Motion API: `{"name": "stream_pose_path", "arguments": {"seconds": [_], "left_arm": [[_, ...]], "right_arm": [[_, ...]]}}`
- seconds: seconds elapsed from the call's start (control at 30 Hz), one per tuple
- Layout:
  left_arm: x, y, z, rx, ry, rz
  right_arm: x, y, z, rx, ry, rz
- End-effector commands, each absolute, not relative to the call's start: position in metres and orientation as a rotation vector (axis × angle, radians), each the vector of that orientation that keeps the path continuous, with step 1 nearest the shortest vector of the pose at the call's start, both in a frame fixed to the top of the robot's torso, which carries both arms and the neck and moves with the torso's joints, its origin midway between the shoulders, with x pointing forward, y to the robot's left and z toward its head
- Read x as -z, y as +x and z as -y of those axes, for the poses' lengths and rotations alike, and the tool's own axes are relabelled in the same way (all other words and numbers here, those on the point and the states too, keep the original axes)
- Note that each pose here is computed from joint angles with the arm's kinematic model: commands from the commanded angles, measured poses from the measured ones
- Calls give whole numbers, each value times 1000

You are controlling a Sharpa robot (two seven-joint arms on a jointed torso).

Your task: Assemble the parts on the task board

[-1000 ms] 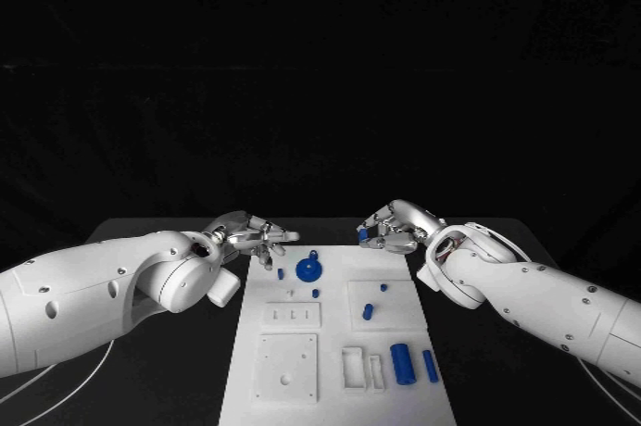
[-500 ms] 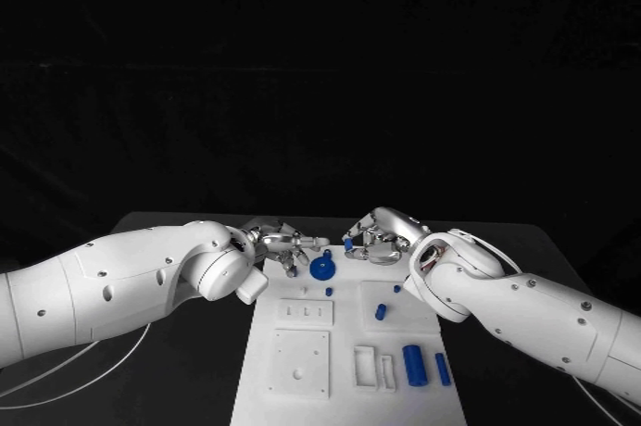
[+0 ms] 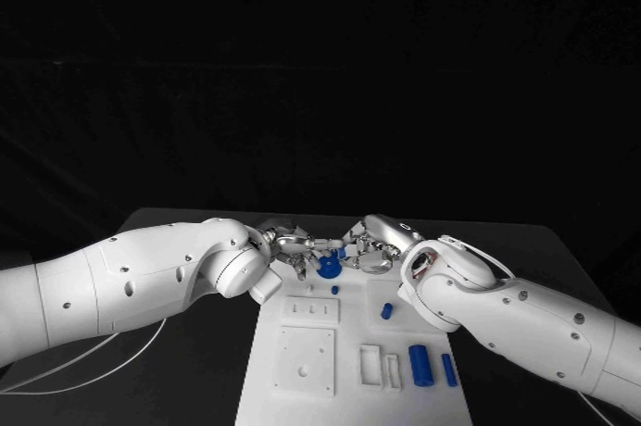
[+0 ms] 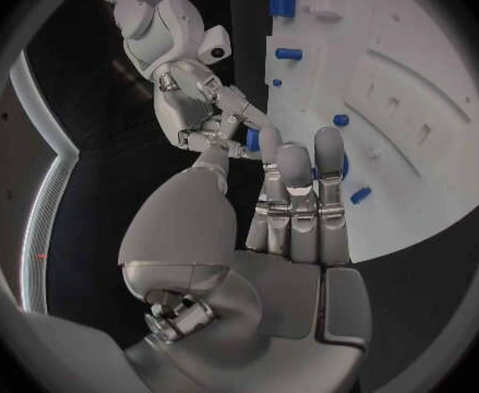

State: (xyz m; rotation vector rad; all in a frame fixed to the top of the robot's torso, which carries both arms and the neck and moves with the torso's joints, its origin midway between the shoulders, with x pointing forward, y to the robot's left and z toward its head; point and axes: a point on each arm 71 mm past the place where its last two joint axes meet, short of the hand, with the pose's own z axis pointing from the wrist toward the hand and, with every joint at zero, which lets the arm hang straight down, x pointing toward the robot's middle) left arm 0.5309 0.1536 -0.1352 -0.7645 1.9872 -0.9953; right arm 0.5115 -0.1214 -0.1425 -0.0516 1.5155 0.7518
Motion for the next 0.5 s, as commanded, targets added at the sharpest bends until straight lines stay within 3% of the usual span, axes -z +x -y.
{"name": "stream_pose_path", "arguments": {"seconds": [0.03,0.5], "left_arm": [[134,530,-150,973,-752,-2006],[136,529,-144,963,-718,-2038]], "right_arm": [[141,510,117,-723,-83,-1505],[141,510,110,-733,-89,-1506]]}}
